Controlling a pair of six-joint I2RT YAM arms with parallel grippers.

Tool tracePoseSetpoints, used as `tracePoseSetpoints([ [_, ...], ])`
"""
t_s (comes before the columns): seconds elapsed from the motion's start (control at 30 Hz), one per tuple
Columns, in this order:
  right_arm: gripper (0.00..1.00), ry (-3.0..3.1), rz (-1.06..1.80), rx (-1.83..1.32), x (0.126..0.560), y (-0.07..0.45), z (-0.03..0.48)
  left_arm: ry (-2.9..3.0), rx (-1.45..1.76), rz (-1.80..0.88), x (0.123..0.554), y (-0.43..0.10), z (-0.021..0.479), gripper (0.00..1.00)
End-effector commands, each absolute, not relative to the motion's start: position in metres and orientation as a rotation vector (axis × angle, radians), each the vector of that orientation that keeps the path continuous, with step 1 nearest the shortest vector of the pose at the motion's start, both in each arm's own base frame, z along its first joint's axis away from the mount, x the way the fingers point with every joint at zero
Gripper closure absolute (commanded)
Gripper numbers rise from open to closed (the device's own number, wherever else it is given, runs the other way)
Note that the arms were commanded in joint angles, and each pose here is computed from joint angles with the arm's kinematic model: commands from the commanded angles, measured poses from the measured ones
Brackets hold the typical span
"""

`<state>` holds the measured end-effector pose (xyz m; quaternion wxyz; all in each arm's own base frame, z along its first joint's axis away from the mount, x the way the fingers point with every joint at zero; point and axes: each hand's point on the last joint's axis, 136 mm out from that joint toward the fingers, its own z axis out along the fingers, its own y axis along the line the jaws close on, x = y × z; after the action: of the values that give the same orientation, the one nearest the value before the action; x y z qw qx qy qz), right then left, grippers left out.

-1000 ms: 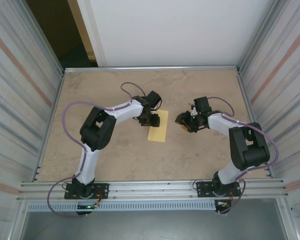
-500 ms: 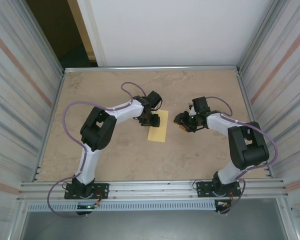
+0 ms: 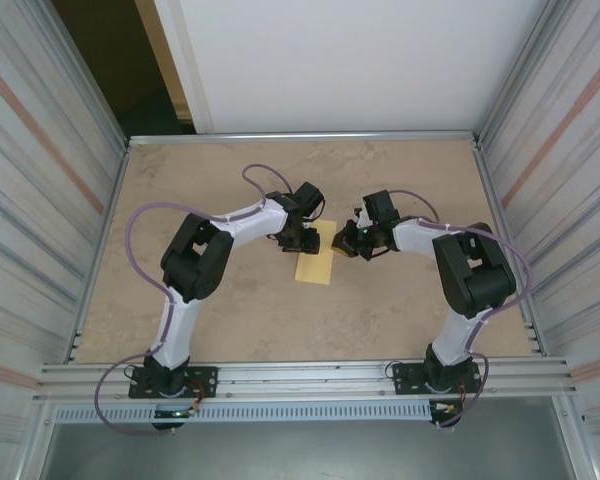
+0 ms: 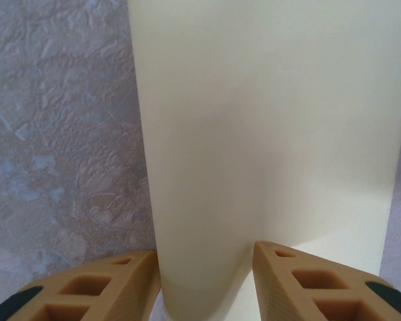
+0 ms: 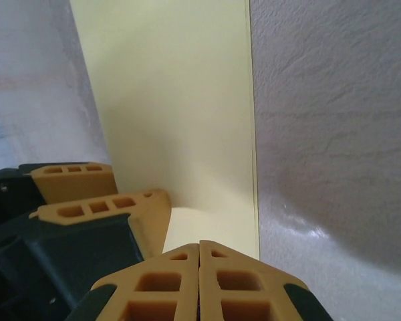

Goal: Fold a paper plane with a square sheet of paper (pick it up from the middle)
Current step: Hold the square sheet of paper at the center of the table.

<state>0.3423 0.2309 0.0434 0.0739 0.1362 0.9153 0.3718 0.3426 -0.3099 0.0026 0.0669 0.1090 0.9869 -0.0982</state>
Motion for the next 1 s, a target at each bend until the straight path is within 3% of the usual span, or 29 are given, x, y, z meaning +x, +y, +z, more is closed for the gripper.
tracePoseSetpoints([
  [0.0, 0.94, 2.759, 1.143, 0.380, 0.347, 0.243, 0.044, 3.281, 0.381, -0.079, 0.271, -0.277, -0.116, 0.55],
  [0.37, 0.98, 2.848, 1.065, 0.352, 0.340, 0.249, 0.019, 3.291, 0.370, -0.084, 0.268, -0.275, -0.118, 0.55],
  [0.67, 0.99, 2.987, 0.887, 0.439, 0.320, 0.222, -0.020, 3.275, 0.371, -0.099, 0.271, -0.277, -0.111, 0.55],
  [0.97, 1.00, 3.141, 0.745, 0.376, 0.297, 0.204, -0.053, 3.120, 0.302, -0.353, 0.304, -0.299, -0.036, 0.53],
])
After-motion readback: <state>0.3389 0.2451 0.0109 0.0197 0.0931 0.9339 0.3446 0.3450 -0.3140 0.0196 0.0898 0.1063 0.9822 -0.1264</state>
